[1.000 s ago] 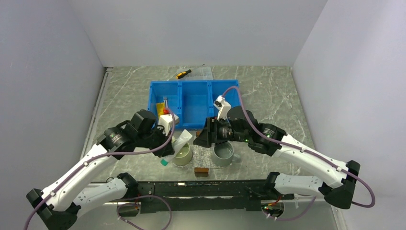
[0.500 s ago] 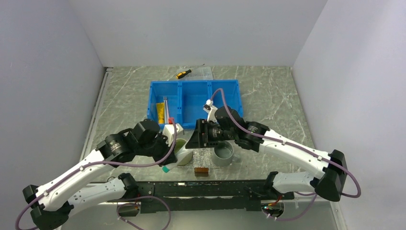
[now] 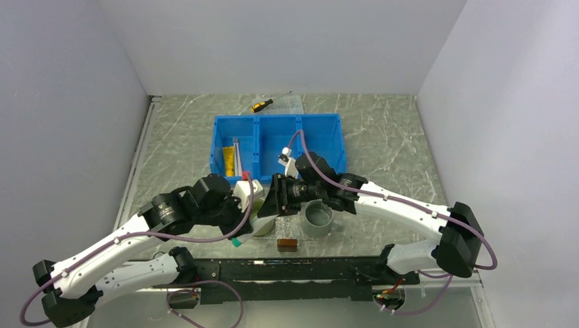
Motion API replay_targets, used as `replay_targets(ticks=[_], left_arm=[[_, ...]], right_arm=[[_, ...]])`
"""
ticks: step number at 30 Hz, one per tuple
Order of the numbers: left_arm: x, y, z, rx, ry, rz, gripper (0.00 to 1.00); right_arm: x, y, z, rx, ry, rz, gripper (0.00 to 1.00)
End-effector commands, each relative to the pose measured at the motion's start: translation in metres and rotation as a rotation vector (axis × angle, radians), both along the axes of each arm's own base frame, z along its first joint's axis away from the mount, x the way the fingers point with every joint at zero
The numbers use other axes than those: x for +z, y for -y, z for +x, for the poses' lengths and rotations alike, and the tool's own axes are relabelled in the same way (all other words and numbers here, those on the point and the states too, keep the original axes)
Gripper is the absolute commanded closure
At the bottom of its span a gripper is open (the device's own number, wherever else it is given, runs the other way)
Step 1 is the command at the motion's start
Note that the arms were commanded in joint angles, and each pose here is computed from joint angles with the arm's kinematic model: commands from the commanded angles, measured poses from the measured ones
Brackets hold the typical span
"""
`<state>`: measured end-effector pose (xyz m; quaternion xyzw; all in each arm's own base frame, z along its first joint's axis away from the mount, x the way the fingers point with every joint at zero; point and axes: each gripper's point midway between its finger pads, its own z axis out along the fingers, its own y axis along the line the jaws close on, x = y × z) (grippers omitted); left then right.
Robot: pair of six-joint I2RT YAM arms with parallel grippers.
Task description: Prepare toiletry sets of a toothbrush and toothpaste on the tray
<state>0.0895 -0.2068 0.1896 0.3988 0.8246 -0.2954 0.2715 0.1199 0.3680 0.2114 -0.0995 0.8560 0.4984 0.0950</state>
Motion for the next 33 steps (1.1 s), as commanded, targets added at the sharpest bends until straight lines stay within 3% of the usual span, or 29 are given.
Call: replay_targets(ticks=[1, 4, 14, 22, 28, 33], left_arm=[[0.017, 0.01, 0.011, 0.008, 0.074, -0.063, 0.97], [0.016, 0.011, 0.012, 0.004, 0.077, -0.062, 0.94], [0.02, 0.013, 0.009, -0.03, 0.095, -0.091, 0.67], [0.022, 0.016, 0.005, -0.051, 0.094, -0.115, 0.43], [0.027, 0.012, 0.017, 0.009, 0.153, -0.133, 0.27], [0.034, 0.001, 0.03, 0.112, 0.206, -0.14, 0.23]], right_arm=[[0.015, -0.01, -0.001, 0.027, -0.01, 0.067, 0.58], [0.014, -0.011, -0.001, 0.031, -0.014, 0.067, 0.68], [0.015, -0.01, -0.002, 0.035, -0.016, 0.076, 1.0], [0.019, -0.007, 0.0, 0.026, 0.016, 0.065, 1.0], [0.017, 0.008, 0.007, -0.001, 0.096, -0.025, 1.0], [0.026, 0.027, 0.015, -0.03, 0.188, -0.101, 1.0]])
